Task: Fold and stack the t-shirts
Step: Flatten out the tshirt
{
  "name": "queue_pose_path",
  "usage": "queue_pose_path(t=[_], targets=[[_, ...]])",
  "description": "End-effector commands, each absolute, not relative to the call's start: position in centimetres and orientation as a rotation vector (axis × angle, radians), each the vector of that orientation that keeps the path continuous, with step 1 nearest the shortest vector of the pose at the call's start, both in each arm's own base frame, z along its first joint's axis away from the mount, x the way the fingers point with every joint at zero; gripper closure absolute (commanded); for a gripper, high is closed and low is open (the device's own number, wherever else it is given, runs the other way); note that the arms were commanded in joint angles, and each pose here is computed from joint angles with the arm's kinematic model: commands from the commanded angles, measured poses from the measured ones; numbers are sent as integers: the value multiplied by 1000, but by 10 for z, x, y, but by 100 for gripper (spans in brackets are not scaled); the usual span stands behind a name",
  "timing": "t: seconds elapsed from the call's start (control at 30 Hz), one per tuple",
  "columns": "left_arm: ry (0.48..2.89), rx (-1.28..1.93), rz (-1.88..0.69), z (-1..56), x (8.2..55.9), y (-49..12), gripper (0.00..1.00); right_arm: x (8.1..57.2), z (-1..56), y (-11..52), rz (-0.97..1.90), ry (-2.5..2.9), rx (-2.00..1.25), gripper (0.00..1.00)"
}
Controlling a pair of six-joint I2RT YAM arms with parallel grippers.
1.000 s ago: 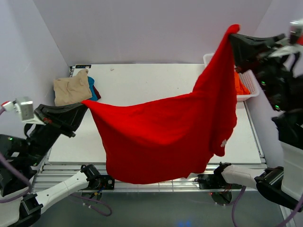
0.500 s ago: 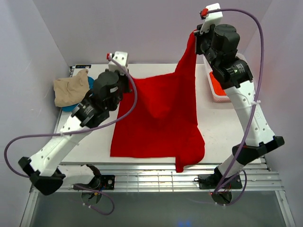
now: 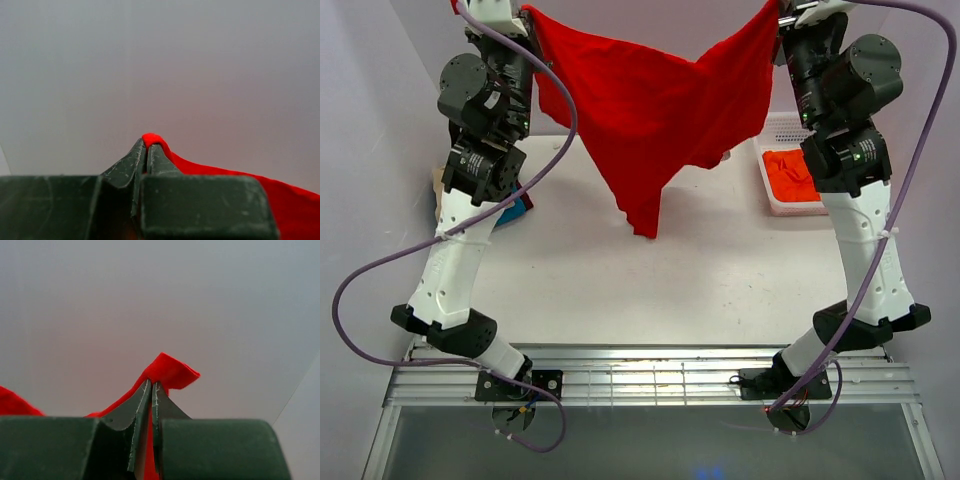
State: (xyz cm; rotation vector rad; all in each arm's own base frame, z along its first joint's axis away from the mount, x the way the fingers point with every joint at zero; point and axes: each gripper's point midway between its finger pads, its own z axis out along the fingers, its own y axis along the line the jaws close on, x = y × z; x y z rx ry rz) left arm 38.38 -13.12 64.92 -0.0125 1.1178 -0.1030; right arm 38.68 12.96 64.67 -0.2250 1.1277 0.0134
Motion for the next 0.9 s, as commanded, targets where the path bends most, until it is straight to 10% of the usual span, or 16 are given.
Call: queue_pose_path(t=[0.0, 0.43, 0.87], targets=[[1190, 55, -122, 620, 402, -138, 100, 356, 688, 120, 7, 986, -224, 92], [1438, 252, -583, 535, 277, -162, 100, 210, 702, 104, 272, 918, -353, 92], [1360, 292, -762, 571, 153, -128, 100, 76, 768, 64, 396, 576, -326, 92]])
